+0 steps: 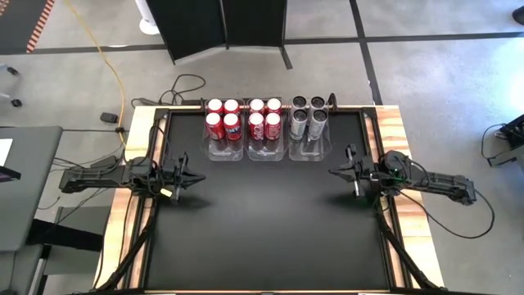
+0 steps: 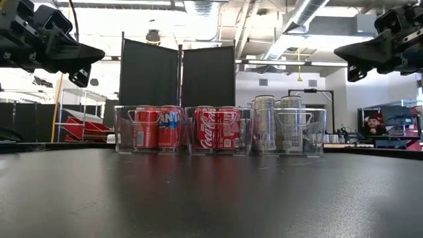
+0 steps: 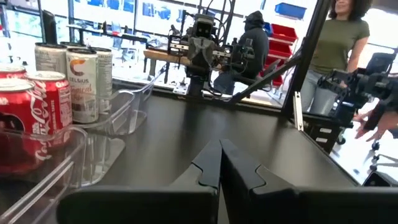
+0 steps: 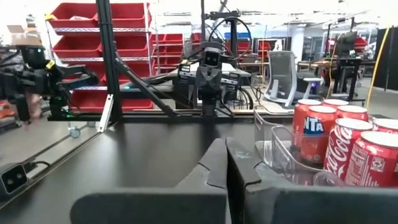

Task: Sort soda cans
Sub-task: Return to Home Position

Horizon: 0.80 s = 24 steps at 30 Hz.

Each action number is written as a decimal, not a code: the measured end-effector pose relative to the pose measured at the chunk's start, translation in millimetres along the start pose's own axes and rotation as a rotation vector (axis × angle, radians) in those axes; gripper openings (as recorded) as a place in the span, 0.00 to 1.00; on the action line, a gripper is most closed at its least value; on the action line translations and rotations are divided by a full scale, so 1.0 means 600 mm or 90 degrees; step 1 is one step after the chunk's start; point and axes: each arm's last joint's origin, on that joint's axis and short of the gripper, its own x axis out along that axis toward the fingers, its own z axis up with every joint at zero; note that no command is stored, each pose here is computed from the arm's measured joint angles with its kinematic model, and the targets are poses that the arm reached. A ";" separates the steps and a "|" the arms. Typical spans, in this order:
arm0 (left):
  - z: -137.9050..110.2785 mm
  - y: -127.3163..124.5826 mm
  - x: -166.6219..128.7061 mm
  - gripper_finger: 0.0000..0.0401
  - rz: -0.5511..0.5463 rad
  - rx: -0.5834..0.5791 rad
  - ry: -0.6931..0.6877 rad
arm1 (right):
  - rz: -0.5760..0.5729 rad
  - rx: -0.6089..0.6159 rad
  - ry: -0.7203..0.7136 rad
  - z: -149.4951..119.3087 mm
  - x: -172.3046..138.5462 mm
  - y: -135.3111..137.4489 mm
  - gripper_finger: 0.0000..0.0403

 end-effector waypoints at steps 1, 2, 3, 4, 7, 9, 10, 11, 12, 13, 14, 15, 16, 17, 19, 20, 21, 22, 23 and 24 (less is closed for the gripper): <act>0.000 0.000 0.000 0.00 0.000 -0.006 0.000 | -0.001 0.006 0.000 0.000 0.000 0.000 0.03; 0.000 0.000 0.000 0.00 0.000 -0.009 0.000 | -0.001 0.011 0.001 0.000 0.000 0.000 0.03; 0.000 0.000 0.000 0.00 0.000 -0.012 -0.001 | -0.001 0.017 0.003 -0.001 0.000 0.000 0.04; 0.000 0.000 0.000 0.00 0.000 -0.012 -0.001 | -0.002 0.018 0.006 -0.002 0.000 0.000 0.05; 0.000 0.000 0.000 0.00 0.000 -0.013 -0.001 | -0.002 0.020 0.013 -0.003 0.000 0.000 0.06; 0.000 0.000 0.000 0.00 0.000 -0.013 -0.001 | -0.002 0.021 0.017 -0.005 0.000 0.000 0.06; 0.000 0.000 0.000 0.00 0.000 -0.013 -0.001 | -0.002 0.022 0.020 -0.006 0.000 0.000 0.06; 0.000 0.000 0.000 0.00 0.000 -0.013 -0.001 | -0.003 0.022 0.022 -0.006 0.000 -0.001 0.06; 0.000 0.000 0.000 0.00 0.000 -0.013 -0.001 | -0.003 0.022 0.023 -0.006 0.000 -0.001 0.06; 0.000 0.000 0.000 0.00 0.000 -0.013 -0.001 | -0.003 0.023 0.024 -0.006 0.000 -0.001 0.06; 0.000 0.000 0.000 0.00 0.000 -0.013 -0.001 | -0.004 0.023 0.025 -0.007 0.000 -0.001 0.06; 0.000 0.000 0.000 0.00 0.001 -0.013 -0.001 | -0.004 0.023 0.025 -0.007 0.000 -0.001 0.07; 0.000 0.000 0.000 0.00 0.001 -0.013 -0.001 | -0.004 0.023 0.025 -0.007 0.000 -0.001 0.07; 0.000 0.000 0.000 0.00 0.001 -0.013 -0.001 | -0.004 0.023 0.025 -0.007 0.000 -0.001 0.07; 0.000 0.000 0.000 0.00 0.000 -0.013 -0.002 | -0.004 0.023 0.025 -0.007 0.000 -0.001 0.07; 0.000 0.000 0.000 0.00 0.000 -0.013 -0.002 | -0.004 0.023 0.026 -0.007 0.000 -0.001 0.07; 0.000 0.000 0.000 0.00 0.000 -0.013 -0.002 | -0.004 0.023 0.026 -0.007 0.000 -0.001 0.07; 0.000 0.000 0.000 0.00 0.000 -0.013 -0.002 | -0.004 0.023 0.026 -0.007 0.000 -0.001 0.07; 0.000 0.000 0.000 0.00 0.001 -0.013 -0.002 | -0.004 0.023 0.026 -0.007 0.000 -0.001 0.07; 0.000 0.000 0.000 0.00 0.001 -0.013 -0.002 | -0.004 0.023 0.026 -0.007 0.000 -0.001 0.07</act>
